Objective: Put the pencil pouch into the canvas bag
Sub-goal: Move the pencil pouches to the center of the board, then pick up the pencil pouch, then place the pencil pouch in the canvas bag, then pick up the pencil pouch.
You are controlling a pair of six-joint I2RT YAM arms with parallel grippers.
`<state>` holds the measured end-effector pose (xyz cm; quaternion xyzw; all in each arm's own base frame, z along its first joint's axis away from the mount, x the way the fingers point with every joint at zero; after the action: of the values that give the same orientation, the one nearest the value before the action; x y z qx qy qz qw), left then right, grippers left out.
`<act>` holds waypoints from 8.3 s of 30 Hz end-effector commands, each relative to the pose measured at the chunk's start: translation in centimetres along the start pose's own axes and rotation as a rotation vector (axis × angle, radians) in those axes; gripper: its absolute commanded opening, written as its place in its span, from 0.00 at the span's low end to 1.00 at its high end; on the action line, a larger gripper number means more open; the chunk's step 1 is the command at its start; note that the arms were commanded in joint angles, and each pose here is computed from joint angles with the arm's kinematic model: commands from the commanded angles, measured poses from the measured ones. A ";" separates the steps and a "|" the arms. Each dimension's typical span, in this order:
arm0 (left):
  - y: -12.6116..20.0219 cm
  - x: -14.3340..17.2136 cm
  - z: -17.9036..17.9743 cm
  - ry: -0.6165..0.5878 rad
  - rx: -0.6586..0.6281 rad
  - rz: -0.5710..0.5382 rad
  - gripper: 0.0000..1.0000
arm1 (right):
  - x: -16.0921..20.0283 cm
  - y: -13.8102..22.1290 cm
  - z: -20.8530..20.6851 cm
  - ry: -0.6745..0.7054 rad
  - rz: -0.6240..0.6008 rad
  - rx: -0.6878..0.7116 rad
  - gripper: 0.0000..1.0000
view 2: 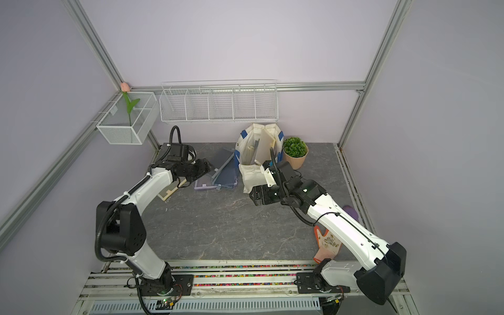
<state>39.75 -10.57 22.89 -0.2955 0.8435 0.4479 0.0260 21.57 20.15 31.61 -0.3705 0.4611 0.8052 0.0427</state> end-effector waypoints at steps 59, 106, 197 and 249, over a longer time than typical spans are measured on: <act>8.1 21.4 7.3 0.188 0.015 0.245 0.70 | 1.3 -17.6 5.8 0.052 0.362 -0.257 0.89; 5.9 19.6 11.8 0.472 0.148 -0.079 0.35 | 2.2 -22.4 5.3 0.061 0.361 -0.416 0.07; -0.5 5.8 -25.0 -0.625 0.223 -0.123 0.45 | 2.4 10.9 -7.7 -0.350 -0.159 0.230 0.94; 3.1 19.5 10.4 0.372 0.098 0.176 0.73 | 6.9 -20.8 1.8 -0.084 0.386 -0.118 0.96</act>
<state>20.03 -10.69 13.09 -0.2814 0.8763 0.3647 -0.1409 24.68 31.34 14.33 -0.2519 0.4727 0.8387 -0.0982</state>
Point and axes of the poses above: each gripper's point midway between its finger pads, its own y axis back along the fingers, its own z axis along the line the jaws close on, x = y × z, the point moved 10 cm from there along y, back along the fingers, and after that the axes turned 9 degrees about y, right-handed, at the moved point
